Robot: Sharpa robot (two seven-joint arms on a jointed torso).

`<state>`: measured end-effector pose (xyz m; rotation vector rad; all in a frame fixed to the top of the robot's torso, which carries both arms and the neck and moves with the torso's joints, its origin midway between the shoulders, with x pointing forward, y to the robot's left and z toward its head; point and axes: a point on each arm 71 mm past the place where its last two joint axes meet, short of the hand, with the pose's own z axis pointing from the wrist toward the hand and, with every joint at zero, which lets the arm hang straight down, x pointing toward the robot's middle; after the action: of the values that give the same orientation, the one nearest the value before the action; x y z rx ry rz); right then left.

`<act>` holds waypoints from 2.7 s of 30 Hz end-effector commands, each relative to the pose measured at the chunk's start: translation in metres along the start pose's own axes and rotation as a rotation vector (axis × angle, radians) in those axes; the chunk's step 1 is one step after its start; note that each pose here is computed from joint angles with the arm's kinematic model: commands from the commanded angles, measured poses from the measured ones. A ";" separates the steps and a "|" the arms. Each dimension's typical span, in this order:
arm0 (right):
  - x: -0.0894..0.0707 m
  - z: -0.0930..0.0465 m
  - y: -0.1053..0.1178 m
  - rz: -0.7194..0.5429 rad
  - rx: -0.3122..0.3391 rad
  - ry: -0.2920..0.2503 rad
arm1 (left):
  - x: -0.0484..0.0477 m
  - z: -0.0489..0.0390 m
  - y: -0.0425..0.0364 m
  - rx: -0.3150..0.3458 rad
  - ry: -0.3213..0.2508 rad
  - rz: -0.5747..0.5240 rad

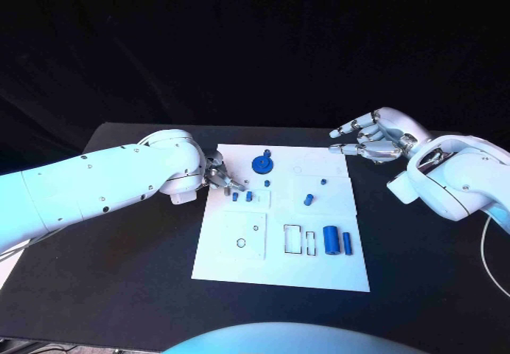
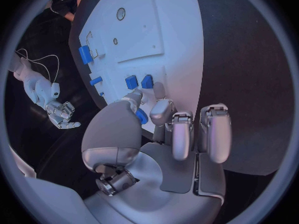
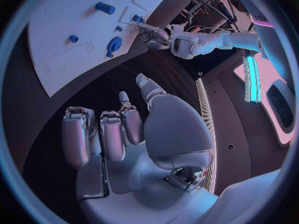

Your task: Assemble the parts on the task board

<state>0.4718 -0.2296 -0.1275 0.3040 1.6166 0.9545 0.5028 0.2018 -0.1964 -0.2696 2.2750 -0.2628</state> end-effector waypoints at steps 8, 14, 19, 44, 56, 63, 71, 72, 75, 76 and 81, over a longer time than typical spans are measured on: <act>0.001 0.000 0.000 -0.003 -0.005 0.013 | -0.0171 -0.0103 -0.0230 0.400 -0.182 -0.288; 0.001 0.000 0.000 -0.002 -0.005 0.015 | -0.0152 -0.0159 -0.0464 0.606 -0.250 -0.145; 0.002 0.001 0.001 -0.002 -0.006 0.018 | -0.0055 -0.0156 -0.0622 0.684 -0.288 0.026; 0.004 0.002 0.001 -0.001 -0.008 0.024 | 0.0137 0.0155 -0.0844 0.529 -0.289 0.400; 0.005 0.002 0.002 0.000 -0.009 0.026 | 0.0187 0.0195 -0.0887 0.502 -0.233 0.431; 0.005 0.002 0.002 0.000 -0.009 0.027 | 0.0193 0.0216 -0.0874 0.478 -0.215 0.442; 0.005 0.002 0.002 0.000 -0.010 0.028 | 0.0204 0.0219 -0.0888 0.476 -0.205 0.448; 0.005 0.002 0.002 0.000 -0.010 0.028 | 0.0205 0.0218 -0.0891 0.478 -0.205 0.448; 0.005 0.002 0.002 0.000 -0.010 0.028 | 0.0205 0.0212 -0.0905 0.488 -0.211 0.445; 0.005 0.002 0.002 0.000 -0.010 0.028 | 0.0203 0.0210 -0.0910 0.492 -0.216 0.442; 0.005 0.002 0.002 0.000 -0.011 0.028 | 0.0185 0.0203 -0.0923 0.511 -0.241 0.426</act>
<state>0.4723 -0.2259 -0.1291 0.2975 1.6284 0.9625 0.5171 0.1076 -0.1955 0.4153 1.8913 -0.5295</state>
